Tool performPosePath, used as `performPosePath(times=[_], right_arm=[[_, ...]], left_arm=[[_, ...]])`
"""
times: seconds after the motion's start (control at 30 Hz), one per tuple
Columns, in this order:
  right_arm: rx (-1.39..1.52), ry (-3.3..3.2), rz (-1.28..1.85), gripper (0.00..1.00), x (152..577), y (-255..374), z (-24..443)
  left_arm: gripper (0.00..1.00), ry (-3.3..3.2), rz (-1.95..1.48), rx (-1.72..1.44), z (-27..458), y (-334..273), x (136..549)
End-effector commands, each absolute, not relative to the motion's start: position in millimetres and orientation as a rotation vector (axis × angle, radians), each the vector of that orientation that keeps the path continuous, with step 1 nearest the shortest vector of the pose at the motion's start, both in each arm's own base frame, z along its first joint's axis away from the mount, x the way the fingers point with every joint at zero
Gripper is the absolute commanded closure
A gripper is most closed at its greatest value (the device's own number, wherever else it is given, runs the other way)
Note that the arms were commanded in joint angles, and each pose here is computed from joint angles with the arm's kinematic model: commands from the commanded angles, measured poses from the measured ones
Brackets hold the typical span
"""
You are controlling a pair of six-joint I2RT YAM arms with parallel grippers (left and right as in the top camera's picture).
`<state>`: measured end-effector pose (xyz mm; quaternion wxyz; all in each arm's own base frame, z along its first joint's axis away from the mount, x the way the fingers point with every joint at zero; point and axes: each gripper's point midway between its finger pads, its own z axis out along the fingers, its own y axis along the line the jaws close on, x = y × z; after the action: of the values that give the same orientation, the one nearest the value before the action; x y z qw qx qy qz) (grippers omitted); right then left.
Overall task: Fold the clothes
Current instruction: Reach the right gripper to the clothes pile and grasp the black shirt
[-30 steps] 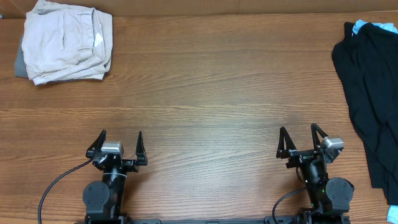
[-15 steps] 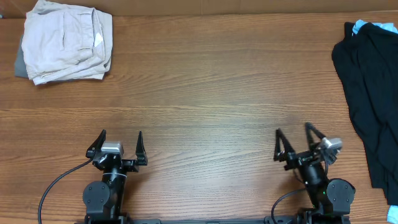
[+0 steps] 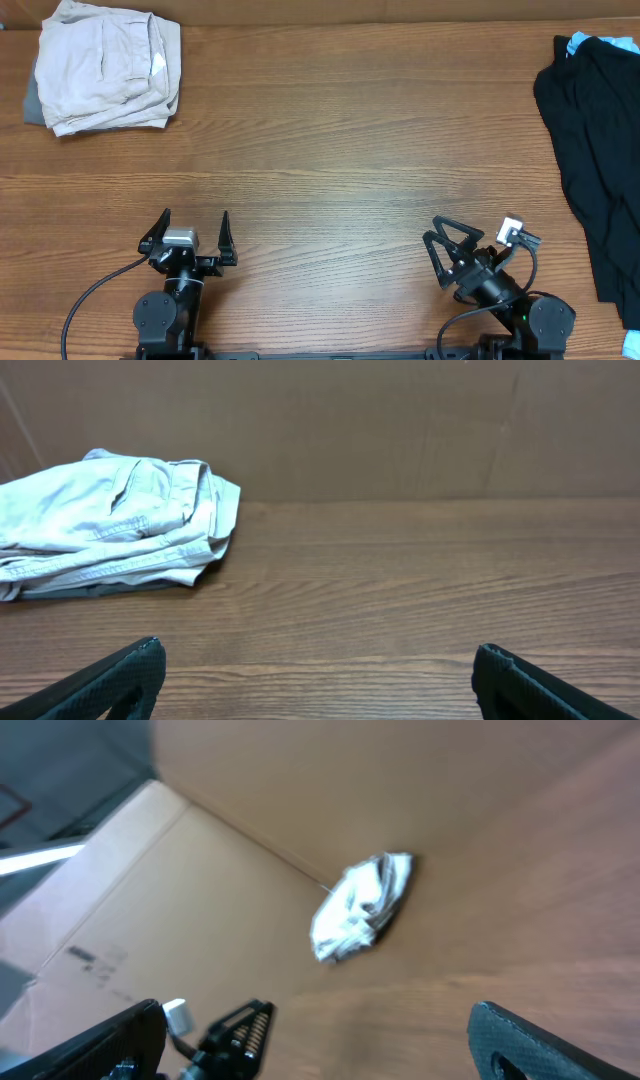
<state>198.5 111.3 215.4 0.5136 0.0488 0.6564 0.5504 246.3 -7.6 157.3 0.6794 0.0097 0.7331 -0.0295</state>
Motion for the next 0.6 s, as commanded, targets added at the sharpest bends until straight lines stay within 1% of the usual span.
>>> performPosePath(times=[0.0,0.1,0.3,0.4,0.57], right_arm=[[0.073,1.503,1.349,0.0,192,113,233],[-0.032,1.4,1.277,0.0,186,111,255],[0.029,1.334,1.106,0.0,197,91,282],[0.0,1.302,0.976,0.0,203,83,304],[0.048,1.362,0.675,0.0,241,54,335]], left_arm=[[0.0,1.642,-0.058,0.004,157,-4,246],[0.0,1.642,-0.058,0.004,157,-4,246],[0.0,1.642,-0.058,0.004,157,-4,246],[0.0,1.642,-0.058,0.004,157,-4,246],[0.0,1.642,-0.058,0.004,157,-4,246]])
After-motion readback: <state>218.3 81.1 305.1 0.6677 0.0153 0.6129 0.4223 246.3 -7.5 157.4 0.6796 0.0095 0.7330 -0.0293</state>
